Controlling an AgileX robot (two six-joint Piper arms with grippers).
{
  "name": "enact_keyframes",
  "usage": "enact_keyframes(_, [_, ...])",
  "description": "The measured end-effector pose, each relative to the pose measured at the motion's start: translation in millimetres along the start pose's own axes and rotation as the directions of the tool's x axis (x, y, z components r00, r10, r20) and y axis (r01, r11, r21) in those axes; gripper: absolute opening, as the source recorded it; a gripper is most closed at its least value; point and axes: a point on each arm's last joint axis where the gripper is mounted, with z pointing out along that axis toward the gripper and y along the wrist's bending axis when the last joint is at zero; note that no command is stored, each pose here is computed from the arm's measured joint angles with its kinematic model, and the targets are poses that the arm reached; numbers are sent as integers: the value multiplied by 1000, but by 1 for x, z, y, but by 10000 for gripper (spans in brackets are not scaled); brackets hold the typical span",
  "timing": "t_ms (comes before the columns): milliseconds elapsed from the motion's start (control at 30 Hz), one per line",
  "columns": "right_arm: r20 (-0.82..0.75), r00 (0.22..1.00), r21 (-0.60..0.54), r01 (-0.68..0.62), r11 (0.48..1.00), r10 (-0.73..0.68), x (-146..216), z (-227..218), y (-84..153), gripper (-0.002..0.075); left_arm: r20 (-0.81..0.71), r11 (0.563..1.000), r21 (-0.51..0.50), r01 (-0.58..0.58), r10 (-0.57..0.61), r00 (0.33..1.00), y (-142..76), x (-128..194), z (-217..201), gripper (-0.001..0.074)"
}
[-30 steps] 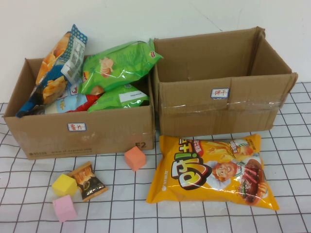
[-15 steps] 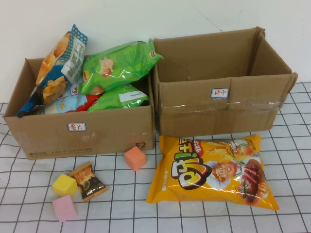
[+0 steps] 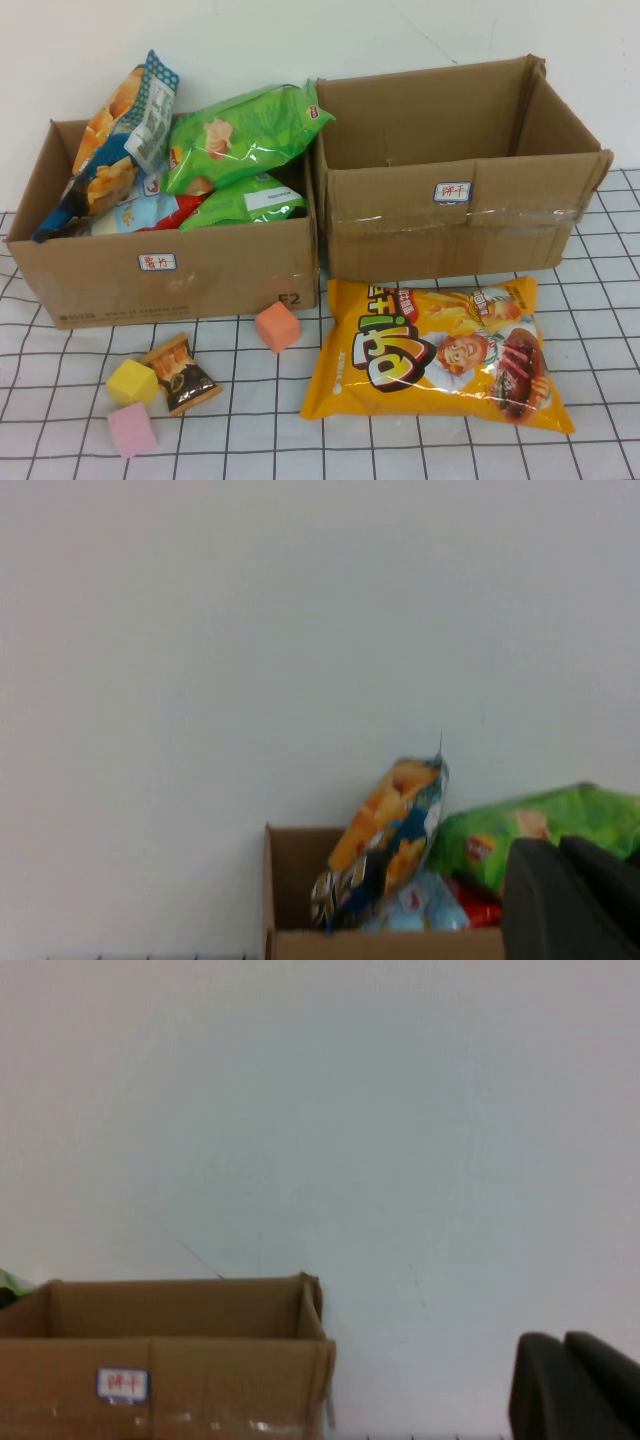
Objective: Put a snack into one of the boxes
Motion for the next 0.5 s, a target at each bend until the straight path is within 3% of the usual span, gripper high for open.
enact_keyframes(167, [-231, 973, 58, 8, 998, 6, -26, 3, -6, 0, -250, 999, -40, -10, 0, 968, -1, -25, 4, -1])
enact_keyframes(300, [-480, 875, 70, -30, 997, 60, -24, 21, -5, 0, -443, 998, -67, -17, -14, 896, 0, -18, 15, -1])
enact_keyframes(500, [-727, 686, -93, -136, 986, 26, -1, 59, 13, 0, -576, 996, -83, -31, -23, 817, 2, -1, 25, -1])
